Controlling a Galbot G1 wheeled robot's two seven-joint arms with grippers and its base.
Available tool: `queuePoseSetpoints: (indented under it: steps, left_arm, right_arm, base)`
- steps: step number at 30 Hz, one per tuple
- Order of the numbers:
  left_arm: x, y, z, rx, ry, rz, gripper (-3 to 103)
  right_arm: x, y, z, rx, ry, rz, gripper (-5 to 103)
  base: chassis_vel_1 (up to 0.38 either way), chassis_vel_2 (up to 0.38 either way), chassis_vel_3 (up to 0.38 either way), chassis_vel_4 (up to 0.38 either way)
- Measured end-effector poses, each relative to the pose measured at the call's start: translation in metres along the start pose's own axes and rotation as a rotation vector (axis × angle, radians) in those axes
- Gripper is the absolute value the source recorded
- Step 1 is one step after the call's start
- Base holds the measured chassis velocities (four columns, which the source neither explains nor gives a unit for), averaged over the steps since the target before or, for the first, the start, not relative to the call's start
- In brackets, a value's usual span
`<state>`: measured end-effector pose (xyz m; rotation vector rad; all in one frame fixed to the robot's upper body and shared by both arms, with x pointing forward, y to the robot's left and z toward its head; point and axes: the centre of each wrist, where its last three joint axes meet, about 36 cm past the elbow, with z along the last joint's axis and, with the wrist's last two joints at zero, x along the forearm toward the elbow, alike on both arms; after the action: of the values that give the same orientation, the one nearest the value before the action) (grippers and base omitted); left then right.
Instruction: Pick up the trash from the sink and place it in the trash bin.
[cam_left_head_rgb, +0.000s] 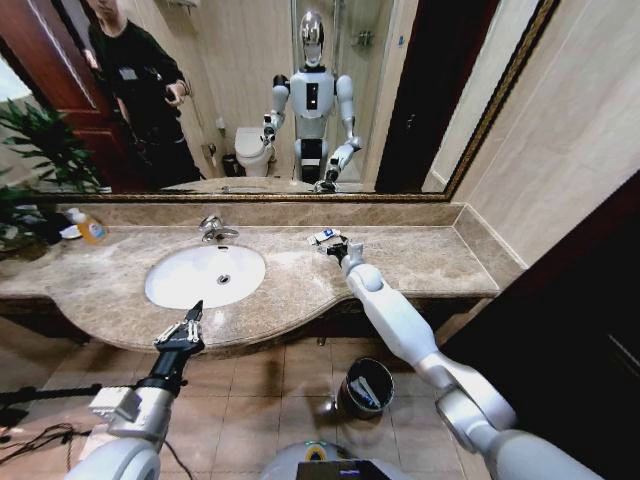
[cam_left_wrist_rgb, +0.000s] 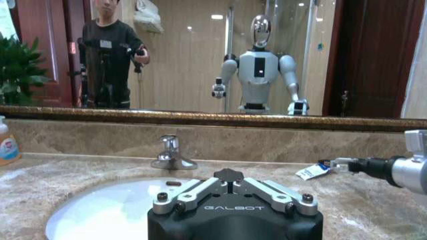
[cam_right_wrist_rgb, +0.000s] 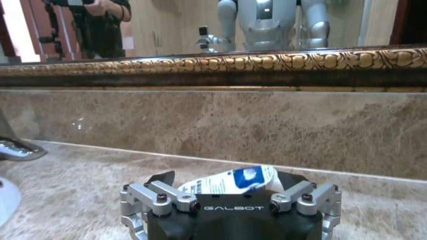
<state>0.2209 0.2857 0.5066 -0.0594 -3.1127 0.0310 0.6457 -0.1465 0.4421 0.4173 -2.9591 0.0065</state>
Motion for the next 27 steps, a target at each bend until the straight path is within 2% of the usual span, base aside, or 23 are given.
queuePoseSetpoints:
  steps: [16,23,27]
  left_arm:
    - [0.0,0.0,0.0,0.0,0.0,0.0,0]
    - [0.0,0.0,0.0,0.0,0.0,0.0,0]
    - [0.0,0.0,0.0,0.0,0.0,0.0,0]
  right_arm:
    - [-0.044,-0.018,-0.021,0.043,0.055,0.026,100]
    - [-0.044,-0.046,-0.017,0.06,0.094,0.064,100]
    - [-0.048,-0.058,-0.018,0.062,0.1,0.028,100]
  base:
    - [0.0,0.0,0.0,0.0]
    - [0.0,0.0,0.0,0.0]
    - [0.0,0.0,0.0,0.0]
